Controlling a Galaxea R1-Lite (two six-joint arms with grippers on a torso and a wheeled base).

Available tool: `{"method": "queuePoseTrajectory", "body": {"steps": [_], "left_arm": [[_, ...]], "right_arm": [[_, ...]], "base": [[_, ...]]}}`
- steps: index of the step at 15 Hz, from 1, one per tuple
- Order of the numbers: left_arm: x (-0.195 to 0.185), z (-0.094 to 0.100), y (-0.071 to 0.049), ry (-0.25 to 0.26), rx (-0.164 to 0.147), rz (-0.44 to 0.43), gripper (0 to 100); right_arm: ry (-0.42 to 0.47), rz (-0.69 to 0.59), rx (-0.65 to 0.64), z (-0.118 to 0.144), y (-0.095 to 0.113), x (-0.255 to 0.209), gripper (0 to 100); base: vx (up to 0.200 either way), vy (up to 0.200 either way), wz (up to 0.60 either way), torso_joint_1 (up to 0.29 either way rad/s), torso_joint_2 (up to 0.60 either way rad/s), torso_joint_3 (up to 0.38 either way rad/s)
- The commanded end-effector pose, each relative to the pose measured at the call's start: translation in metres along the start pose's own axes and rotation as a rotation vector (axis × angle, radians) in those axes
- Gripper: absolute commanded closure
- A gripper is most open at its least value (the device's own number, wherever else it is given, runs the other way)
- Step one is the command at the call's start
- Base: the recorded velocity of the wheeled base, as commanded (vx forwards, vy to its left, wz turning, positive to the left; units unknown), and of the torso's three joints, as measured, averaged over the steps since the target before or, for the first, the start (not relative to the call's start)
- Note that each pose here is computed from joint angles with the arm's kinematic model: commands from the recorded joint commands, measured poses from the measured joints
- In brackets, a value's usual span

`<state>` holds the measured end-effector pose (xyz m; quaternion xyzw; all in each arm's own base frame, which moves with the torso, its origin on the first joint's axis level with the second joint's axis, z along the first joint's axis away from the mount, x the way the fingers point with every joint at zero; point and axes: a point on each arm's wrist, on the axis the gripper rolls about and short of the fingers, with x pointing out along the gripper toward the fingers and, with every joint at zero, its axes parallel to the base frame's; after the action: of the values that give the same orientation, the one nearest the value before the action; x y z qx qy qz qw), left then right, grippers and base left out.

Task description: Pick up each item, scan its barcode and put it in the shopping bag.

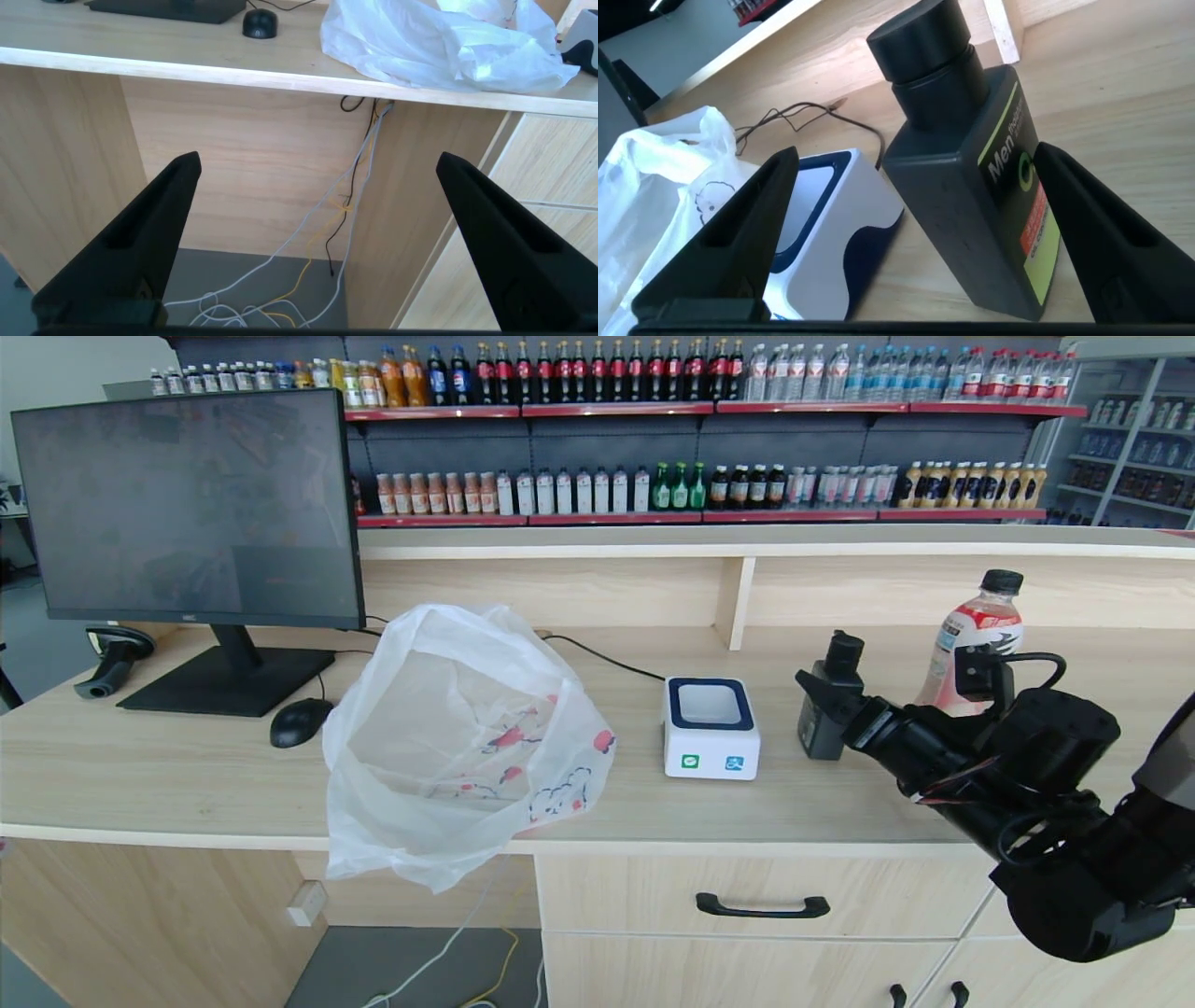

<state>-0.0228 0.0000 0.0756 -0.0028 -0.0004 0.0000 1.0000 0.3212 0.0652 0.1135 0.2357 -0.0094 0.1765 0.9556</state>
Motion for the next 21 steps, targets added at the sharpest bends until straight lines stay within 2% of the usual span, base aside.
{"method": "queuePoseTrajectory", "body": {"steps": [1,13,21], "left_arm": [[0.0,0.0,0.0,-0.001,-0.001,0.0,0],[0.0,0.0,0.0,-0.001,-0.001,0.0,0],[0.0,0.0,0.0,-0.001,-0.001,0.0,0]], "right_arm": [[0.009,-0.003,0.002,-0.003,-0.001,0.001,0],[0.025,-0.013,0.005,-0.012,-0.008,0.008,0],[0.041,0.001,0.004,-0.016,-0.002,0.007,0]], "base": [[0.0,0.0,0.0,0.0,0.0,0.0],[0.0,0.0,0.0,0.0,0.0,0.0],[0.0,0.0,0.0,0.0,0.0,0.0]]}}
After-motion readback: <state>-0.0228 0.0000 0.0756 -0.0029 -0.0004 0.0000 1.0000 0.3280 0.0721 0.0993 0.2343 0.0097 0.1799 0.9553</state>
